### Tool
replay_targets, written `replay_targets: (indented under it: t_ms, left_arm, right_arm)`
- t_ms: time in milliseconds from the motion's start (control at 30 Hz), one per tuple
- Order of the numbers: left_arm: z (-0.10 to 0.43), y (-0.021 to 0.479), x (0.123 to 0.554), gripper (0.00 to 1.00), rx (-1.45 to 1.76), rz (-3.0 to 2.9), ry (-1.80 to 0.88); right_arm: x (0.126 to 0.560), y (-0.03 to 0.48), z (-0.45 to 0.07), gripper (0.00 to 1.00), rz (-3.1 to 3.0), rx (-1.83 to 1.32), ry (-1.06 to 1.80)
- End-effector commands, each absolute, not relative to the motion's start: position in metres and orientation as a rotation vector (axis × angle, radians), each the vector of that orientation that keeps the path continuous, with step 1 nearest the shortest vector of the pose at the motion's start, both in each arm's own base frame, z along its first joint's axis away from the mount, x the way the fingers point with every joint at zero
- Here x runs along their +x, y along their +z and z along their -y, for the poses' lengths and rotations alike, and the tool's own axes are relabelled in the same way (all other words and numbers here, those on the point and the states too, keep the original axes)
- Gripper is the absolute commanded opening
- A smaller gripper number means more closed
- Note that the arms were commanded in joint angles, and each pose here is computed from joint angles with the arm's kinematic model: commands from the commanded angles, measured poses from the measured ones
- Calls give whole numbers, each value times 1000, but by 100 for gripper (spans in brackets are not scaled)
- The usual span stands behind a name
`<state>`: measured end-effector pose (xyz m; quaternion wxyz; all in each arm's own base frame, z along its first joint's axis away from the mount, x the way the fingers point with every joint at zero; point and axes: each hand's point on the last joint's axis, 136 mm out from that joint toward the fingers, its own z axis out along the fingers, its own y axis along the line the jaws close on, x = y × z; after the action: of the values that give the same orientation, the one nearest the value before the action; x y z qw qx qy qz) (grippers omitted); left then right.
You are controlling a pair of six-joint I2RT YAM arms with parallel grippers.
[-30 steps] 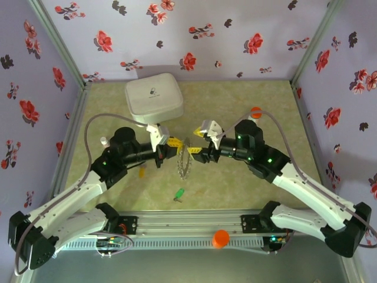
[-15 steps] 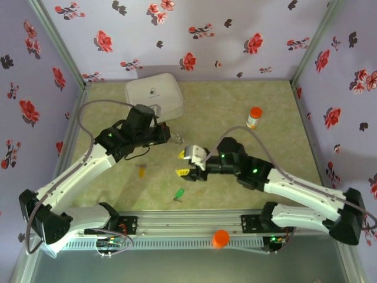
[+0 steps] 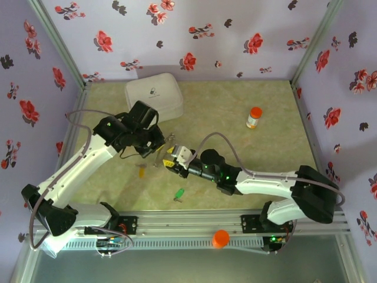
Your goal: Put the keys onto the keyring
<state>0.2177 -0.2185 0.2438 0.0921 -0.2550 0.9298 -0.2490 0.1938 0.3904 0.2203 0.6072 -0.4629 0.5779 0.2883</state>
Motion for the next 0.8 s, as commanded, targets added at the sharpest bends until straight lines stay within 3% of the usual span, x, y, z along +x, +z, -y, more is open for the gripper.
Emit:
replay_targets:
  t_ms: [0,233,533,767]
  left_arm:
    - [220,254,205,0,-906,-2785,-805]
    - [221,248,194,0,-1003,-2837,-805]
    - [223,252,191,0,-1044,-2835,-842]
    - [216,254,190,2,-1096,-2803,-824]
  right_arm:
    - [207,244,-388,38,-1225,-964,594]
    - [206,250,-394,34,-1181,-917,649]
    - [204,252,-399,22,-1163,-929,669]
    - [208,257,-403,0,-1147,-894,673]
